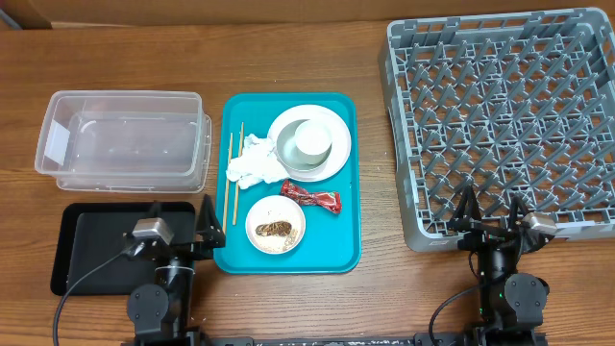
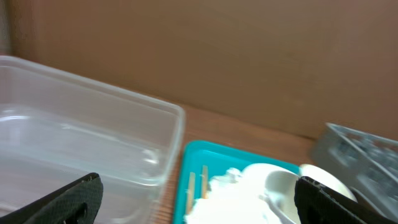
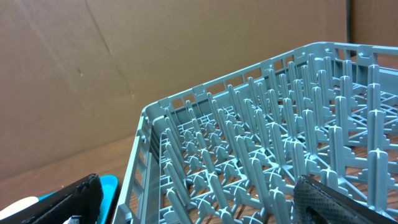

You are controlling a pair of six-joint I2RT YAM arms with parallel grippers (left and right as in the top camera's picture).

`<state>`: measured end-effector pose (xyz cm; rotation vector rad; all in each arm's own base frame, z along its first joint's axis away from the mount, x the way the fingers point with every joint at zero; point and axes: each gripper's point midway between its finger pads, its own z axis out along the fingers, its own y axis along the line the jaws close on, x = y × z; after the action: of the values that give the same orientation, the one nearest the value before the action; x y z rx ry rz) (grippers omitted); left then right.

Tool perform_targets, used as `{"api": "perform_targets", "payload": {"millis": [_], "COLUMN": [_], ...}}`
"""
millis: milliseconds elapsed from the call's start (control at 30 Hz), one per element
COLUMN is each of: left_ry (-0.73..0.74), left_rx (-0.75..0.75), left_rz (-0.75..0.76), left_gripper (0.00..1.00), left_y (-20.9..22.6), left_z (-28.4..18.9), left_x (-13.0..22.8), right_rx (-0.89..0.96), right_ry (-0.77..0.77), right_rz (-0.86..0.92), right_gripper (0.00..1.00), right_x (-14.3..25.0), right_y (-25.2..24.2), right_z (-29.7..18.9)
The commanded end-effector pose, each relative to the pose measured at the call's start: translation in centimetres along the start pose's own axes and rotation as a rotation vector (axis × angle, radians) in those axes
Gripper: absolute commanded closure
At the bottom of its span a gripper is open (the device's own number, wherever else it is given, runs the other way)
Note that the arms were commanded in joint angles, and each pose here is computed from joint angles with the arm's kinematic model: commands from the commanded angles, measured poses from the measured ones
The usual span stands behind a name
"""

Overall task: Sort waste into correct bins and load items into the dishwasher
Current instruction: 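Move the left gripper over the teal tray toward the red wrapper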

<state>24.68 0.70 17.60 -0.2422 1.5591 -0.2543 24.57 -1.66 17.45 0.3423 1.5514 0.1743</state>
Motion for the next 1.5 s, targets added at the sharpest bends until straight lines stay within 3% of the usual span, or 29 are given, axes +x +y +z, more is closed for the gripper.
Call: {"api": "perform_targets", "payload": {"millis": [0, 267, 433, 567, 767, 1100, 1300, 1467], "left_ry": [0.016, 0.113, 0.329, 0.575, 0.906, 1.181, 1.354, 1.425], "left_rx": [0.167, 0.151, 0.173, 0.208, 0.137, 0.022, -0.039, -0.104], "left_rz": [-0.012, 0.040, 0.036, -0.055, -0.229, -0.373, -0.484, -0.417], "left_gripper": [0.00, 0.00, 0.00, 0.00, 0.00, 0.00, 0.00, 0.00], "left_y": [-3.7, -7.0, -9.0, -10.8, -10.9, -8.3, -7.8, -8.4], "left_z": [-0.8, -3.9, -3.0, -1.4, 0.3, 5.3, 5.6, 5.1], "left_x": [-2.1, -10.1, -12.6, -13.1, -11.3, -4.5, -0.8, 1.2], "right_rx": [0.010, 0.010, 0.010, 0.010, 0.011, 0.010, 0.010, 0.010], "right_ry": [-0.011, -0.011, -0.011, -0.011, -0.011, -0.011, -0.011, -0.011], "right_rz": [-0.006, -0.006, -0.005, -0.006, -0.006, -0.006, -0.006, -0.005], "right_gripper": [0.00, 0.00, 0.00, 0.00, 0.00, 0.00, 0.00, 0.00], "right_x": [0.0, 0.0, 0.0, 0.0, 0.0, 0.0, 0.0, 0.0], "right_y": [-0.3, -0.3, -0.3, -0.3, -0.3, -0.3, -0.3, -0.3], "right_z": [0.0, 0.0, 0.0, 0.0, 0.0, 0.0, 0.0, 0.0]}}
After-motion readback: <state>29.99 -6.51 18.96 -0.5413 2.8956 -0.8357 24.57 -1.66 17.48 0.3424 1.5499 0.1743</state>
